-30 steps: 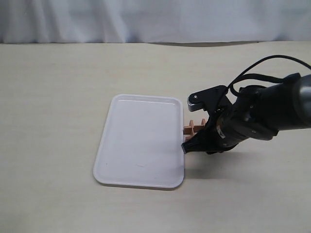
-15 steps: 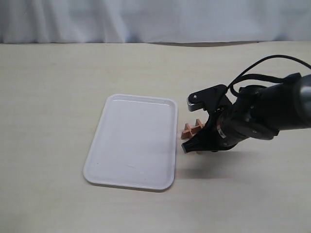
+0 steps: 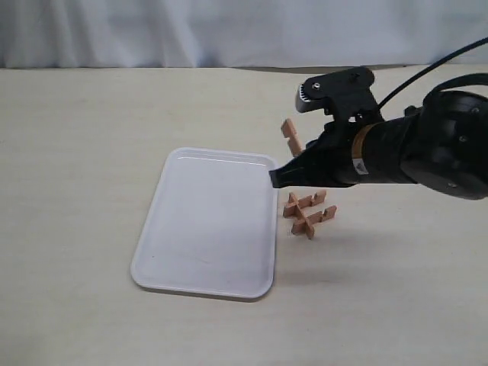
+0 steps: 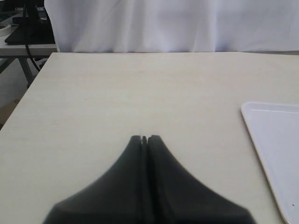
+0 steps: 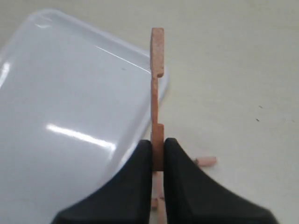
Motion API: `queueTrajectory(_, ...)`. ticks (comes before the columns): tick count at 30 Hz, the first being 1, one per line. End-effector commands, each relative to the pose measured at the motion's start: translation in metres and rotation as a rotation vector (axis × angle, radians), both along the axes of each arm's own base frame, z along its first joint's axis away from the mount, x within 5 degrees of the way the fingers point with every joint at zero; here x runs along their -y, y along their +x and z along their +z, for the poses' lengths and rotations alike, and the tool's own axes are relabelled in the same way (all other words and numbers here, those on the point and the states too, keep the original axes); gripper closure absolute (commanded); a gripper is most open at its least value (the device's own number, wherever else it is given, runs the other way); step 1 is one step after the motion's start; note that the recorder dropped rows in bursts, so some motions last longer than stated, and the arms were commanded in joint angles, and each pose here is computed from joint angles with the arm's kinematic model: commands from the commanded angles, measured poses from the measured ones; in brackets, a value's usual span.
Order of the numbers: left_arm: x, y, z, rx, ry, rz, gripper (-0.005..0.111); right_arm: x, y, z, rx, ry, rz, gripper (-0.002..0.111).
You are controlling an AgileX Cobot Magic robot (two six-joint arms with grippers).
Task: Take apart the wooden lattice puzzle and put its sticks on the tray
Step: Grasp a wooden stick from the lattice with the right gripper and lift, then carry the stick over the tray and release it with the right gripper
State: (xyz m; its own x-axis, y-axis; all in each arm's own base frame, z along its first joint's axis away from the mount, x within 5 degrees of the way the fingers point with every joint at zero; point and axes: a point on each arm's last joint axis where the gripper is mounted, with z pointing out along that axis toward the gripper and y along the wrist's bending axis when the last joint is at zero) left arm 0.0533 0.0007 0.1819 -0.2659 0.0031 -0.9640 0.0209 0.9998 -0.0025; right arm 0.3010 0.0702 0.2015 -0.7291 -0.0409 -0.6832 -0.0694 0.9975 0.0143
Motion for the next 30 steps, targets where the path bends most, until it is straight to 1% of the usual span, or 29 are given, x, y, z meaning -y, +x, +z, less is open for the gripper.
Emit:
queueTrajectory(1,0.0,0.0,0.0,0.005,0.002,-0.009,0.107,-0.045,0.001,-0.005,0.085,0.099,0.203,0.104)
queueTrajectory(3,0.0,0.0,0.0,0.005,0.002,-0.009,0.107,-0.061,0.005,-0.015,0.098,0.133,0.278,0.104)
queueTrajectory(7,0.0,0.0,0.0,0.005,0.002,-0.009,0.107,-0.081,0.016,-0.048,0.002,0.143,0.273,0.104)
queueTrajectory(10,0.0,0.0,0.0,0.005,0.002,-0.009,0.107,-0.096,0.015,-0.06,-0.023,0.137,0.317,0.104)
queueTrajectory(12,0.0,0.0,0.0,0.005,0.002,-0.009,0.107,-0.099,0.013,-0.061,-0.021,0.121,0.348,0.104)
queueTrajectory(14,0.0,0.0,0.0,0.005,0.002,-0.009,0.107,-0.097,0.012,-0.062,-0.03,0.053,0.387,0.104)
queueTrajectory(15,0.0,0.0,0.0,0.005,0.002,-0.009,0.107,-0.094,0.013,-0.063,-0.039,-0.022,0.409,0.104)
queueTrajectory(17,0.0,0.0,0.0,0.005,0.002,-0.009,0.107,-0.088,0.015,-0.063,-0.073,-0.13,0.388,0.104)
queueTrajectory(19,0.0,0.0,0.0,0.005,0.002,-0.009,0.107,-0.084,0.017,-0.061,-0.102,-0.206,0.385,0.104)
queueTrajectory(20,0.0,0.0,0.0,0.005,0.002,-0.009,0.107,-0.082,0.02,-0.056,-0.151,-0.281,0.417,0.104)
queueTrajectory(21,0.0,0.0,0.0,0.005,0.002,-0.009,0.107,-0.084,0.022,-0.049,-0.234,-0.317,0.456,0.104)
queueTrajectory(23,0.0,0.0,0.0,0.005,0.002,-0.009,0.107,-0.087,0.024,-0.041,-0.313,-0.33,0.545,0.104)
queueTrajectory(25,0.0,0.0,0.0,0.005,0.002,-0.009,0.107,-0.09,0.027,-0.031,-0.364,-0.24,0.598,0.104)
queueTrajectory(26,0.0,0.0,0.0,0.005,0.002,-0.009,0.107,-0.093,0.03,-0.024,-0.374,-0.116,0.625,0.104)
queueTrajectory(27,0.0,0.0,0.0,0.005,0.002,-0.009,0.107,-0.096,0.031,-0.021,-0.366,-0.048,0.643,0.104)
queueTrajectory(28,0.0,0.0,0.0,0.005,0.002,-0.009,0.107,-0.102,0.031,-0.021,-0.361,0.066,0.675,0.104)
queueTrajectory(29,0.0,0.0,0.0,0.005,0.002,-0.009,0.107,-0.103,0.031,-0.022,-0.367,0.101,0.686,0.104)
queueTrajectory(30,0.0,0.0,0.0,0.005,0.002,-0.009,0.107,-0.108,0.031,-0.031,-0.394,0.154,0.697,0.104)
